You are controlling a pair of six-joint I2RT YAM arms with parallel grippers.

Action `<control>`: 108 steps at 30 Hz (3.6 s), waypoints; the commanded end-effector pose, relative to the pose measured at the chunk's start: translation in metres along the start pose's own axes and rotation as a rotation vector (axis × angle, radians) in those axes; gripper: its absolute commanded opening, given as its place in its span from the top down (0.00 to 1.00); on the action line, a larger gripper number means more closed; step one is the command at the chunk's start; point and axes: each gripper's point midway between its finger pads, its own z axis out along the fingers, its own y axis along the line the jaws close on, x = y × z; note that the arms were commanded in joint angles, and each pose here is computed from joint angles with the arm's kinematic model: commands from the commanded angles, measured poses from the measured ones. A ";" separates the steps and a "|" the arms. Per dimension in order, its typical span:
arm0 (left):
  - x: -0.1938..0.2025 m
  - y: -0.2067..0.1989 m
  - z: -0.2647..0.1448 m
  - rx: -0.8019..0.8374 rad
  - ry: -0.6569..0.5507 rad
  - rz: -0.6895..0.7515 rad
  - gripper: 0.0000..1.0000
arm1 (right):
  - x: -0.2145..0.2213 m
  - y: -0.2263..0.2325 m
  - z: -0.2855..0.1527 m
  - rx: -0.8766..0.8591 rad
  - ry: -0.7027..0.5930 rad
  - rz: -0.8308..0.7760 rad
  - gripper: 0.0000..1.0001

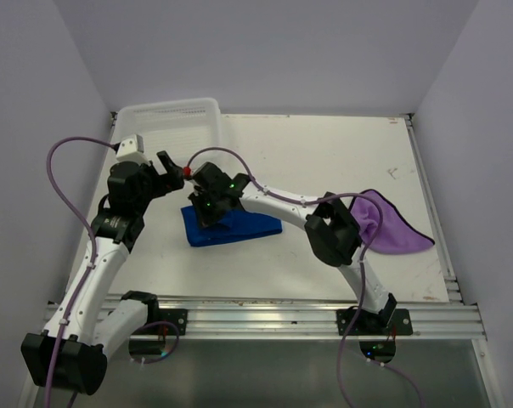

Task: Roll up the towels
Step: Fold the towel

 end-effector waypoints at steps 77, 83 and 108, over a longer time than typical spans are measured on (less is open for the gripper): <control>0.187 -0.097 0.034 0.153 0.591 0.642 0.42 | 0.101 -0.193 -0.077 0.277 -0.045 0.353 1.00; 0.211 -0.093 0.034 0.126 0.642 0.679 0.48 | 0.101 -0.196 -0.078 0.272 -0.040 0.346 1.00; 0.236 -0.068 0.041 0.010 0.672 0.742 0.84 | 0.108 -0.202 -0.078 0.241 -0.035 0.358 1.00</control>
